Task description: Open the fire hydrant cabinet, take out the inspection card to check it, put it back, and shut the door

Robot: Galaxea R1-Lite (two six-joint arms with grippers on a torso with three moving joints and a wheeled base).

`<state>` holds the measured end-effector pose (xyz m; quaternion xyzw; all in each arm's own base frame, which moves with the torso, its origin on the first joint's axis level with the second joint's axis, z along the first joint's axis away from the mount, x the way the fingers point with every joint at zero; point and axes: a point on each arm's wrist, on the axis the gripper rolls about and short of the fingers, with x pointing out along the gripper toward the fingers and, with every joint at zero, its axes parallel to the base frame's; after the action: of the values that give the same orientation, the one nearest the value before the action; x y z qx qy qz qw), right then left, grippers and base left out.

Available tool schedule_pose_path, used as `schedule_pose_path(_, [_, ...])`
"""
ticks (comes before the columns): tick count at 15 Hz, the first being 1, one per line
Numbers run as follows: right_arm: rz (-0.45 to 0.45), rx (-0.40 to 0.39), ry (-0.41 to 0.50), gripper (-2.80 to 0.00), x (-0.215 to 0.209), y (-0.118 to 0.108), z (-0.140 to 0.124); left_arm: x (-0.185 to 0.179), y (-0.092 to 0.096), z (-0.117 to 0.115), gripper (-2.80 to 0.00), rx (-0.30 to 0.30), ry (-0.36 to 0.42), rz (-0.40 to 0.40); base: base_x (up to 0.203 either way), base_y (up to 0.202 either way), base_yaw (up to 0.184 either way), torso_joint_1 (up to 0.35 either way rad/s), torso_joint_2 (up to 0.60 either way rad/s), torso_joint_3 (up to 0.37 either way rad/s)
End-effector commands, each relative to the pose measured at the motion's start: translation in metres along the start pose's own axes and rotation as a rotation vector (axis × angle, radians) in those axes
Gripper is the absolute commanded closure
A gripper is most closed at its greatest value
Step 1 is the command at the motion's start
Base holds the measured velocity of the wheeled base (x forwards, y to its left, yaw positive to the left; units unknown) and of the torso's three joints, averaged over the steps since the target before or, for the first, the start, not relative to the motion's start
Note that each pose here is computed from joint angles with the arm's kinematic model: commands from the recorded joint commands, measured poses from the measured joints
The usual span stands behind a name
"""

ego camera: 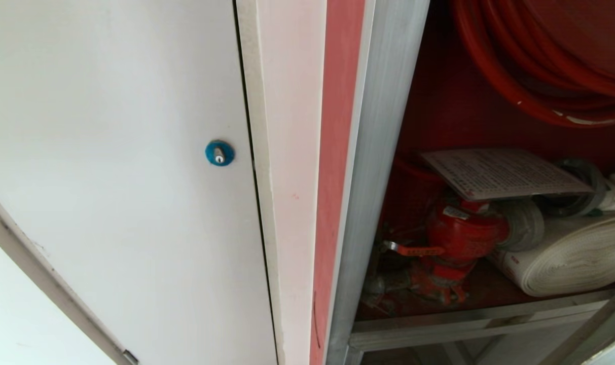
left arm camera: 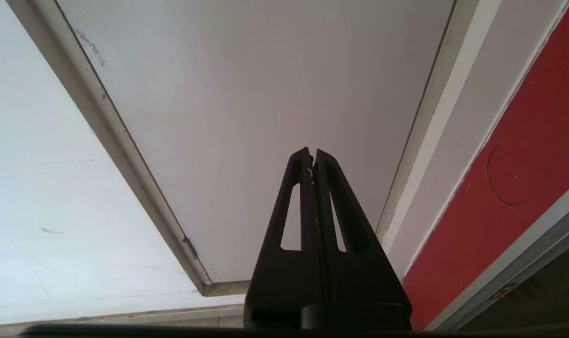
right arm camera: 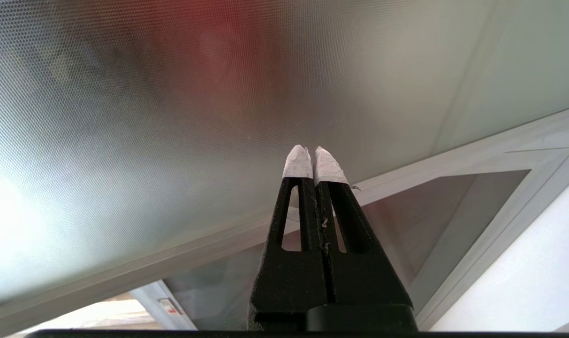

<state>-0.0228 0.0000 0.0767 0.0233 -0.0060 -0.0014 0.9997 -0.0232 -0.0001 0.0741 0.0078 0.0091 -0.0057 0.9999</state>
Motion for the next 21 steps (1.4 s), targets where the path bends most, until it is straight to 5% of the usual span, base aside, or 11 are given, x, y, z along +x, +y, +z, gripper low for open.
schedule_pose_path(1, [-0.002, 0.002, 0.004, 0.00, 0.000, 0.000, -0.001, 0.000, 0.000, 0.000, 0.00, 0.000, 0.000, 0.000, 0.000, 0.000, 0.000, 0.000, 0.00, 0.000])
schedule_pose_path(7, [0.055, 0.061, -0.137, 0.00, -0.018, 0.003, 0.047, 0.000, 0.000, 0.000, 0.00, 0.000, -0.001, -0.001, 0.000, 0.000, 0.000, 0.000, 0.00, 0.000])
schedule_pose_path(10, [0.295, 0.047, -0.139, 0.00, -0.043, 0.010, 0.078, 0.000, 0.000, 0.000, 0.00, 0.000, -0.001, -0.001, 0.000, 0.000, 0.000, 0.000, 0.00, 0.000])
schedule_pose_path(14, [0.763, 0.022, -0.054, 0.00, -0.064, 0.020, 0.097, 0.000, 0.000, 0.000, 0.00, 0.000, -0.001, 0.000, 0.000, 0.000, 0.000, 0.000, 0.00, 0.000])
schedule_pose_path(21, [1.020, 0.080, 0.112, 0.00, -0.009, 0.026, 0.136, 0.000, 0.000, 0.000, 0.00, 0.000, 0.000, -0.001, 0.000, 0.000, 0.000, 0.000, 0.00, 0.000])
